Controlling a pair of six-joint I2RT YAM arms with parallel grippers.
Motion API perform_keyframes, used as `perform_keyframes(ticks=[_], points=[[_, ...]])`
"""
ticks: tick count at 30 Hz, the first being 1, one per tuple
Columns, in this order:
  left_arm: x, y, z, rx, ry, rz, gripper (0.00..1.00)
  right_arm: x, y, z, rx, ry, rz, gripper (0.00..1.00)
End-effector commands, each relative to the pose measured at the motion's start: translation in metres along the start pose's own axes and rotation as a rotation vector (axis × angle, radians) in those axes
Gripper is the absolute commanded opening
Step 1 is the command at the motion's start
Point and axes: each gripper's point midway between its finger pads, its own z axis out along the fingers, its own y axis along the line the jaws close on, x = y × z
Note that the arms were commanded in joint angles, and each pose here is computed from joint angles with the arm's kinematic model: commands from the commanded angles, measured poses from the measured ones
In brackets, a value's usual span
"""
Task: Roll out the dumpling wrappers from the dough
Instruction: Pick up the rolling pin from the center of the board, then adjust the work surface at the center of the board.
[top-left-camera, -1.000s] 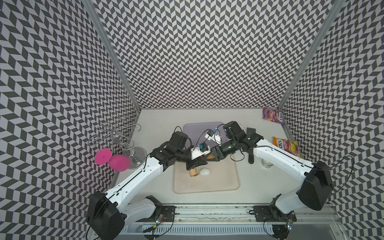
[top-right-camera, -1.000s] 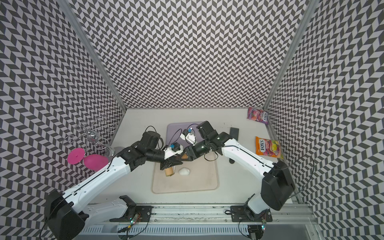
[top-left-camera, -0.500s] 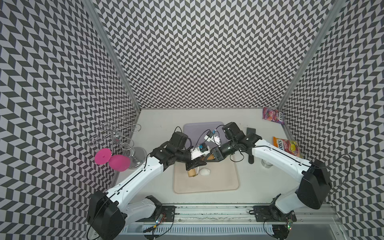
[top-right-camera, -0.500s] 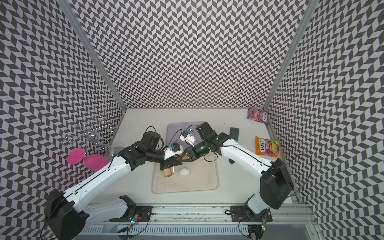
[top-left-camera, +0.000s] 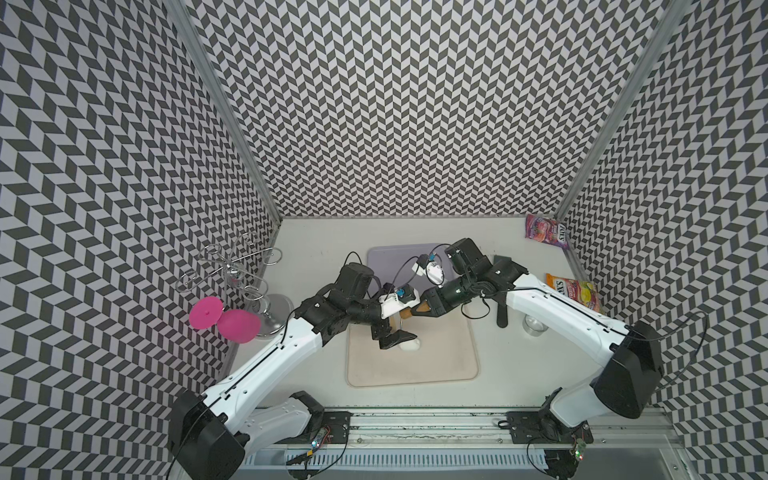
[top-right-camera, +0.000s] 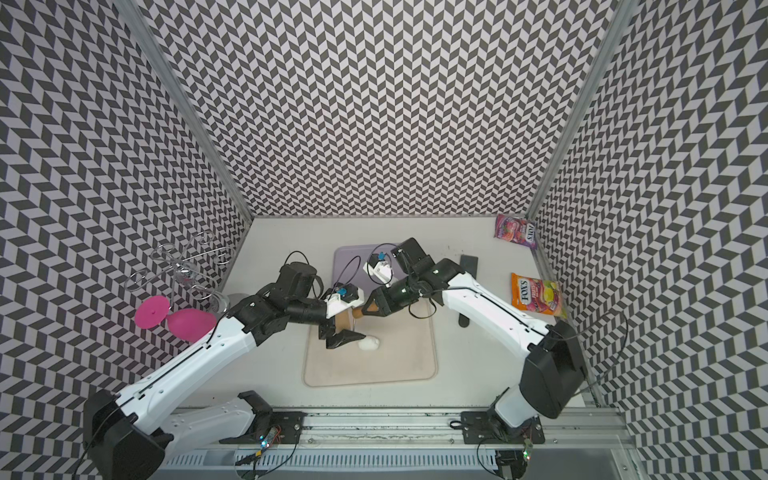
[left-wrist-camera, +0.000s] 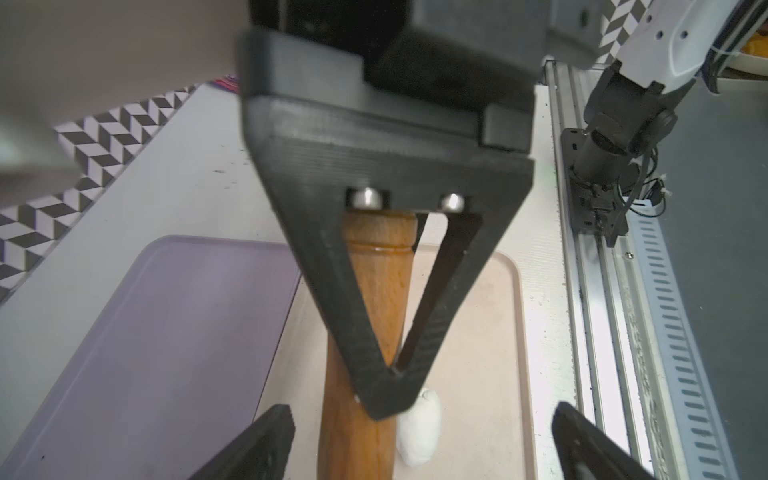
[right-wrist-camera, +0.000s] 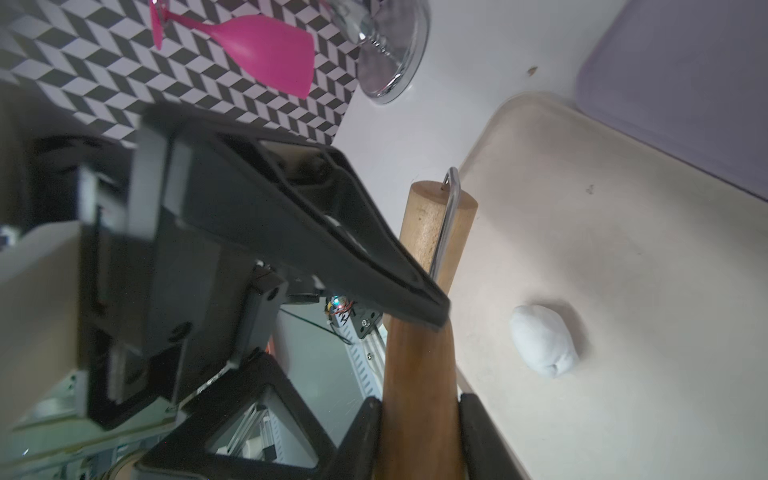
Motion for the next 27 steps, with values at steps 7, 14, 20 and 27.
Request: perform_keyframes(ticks=[7,14,20,27], points=[[0.024,0.094,-0.059,-0.323,0.007,-0.301,0.99,-0.002,-0.012,-0.043,0.247,-0.04,0.006,0.0],[0.139,0.137,-0.055,-0.48,0.321,-0.574,0.93,0.015,-0.004,-0.038,0.286,0.013,-0.009,0.0],[0.202,0.138,-0.044,-0.501,0.473,-0.687,0.83,0.026,-0.002,-0.032,0.268,0.037,-0.029,0.0],[0.226,0.156,-0.019,-0.465,0.512,-0.679,0.54,0.029,-0.002,-0.026,0.25,0.038,-0.037,0.0]])
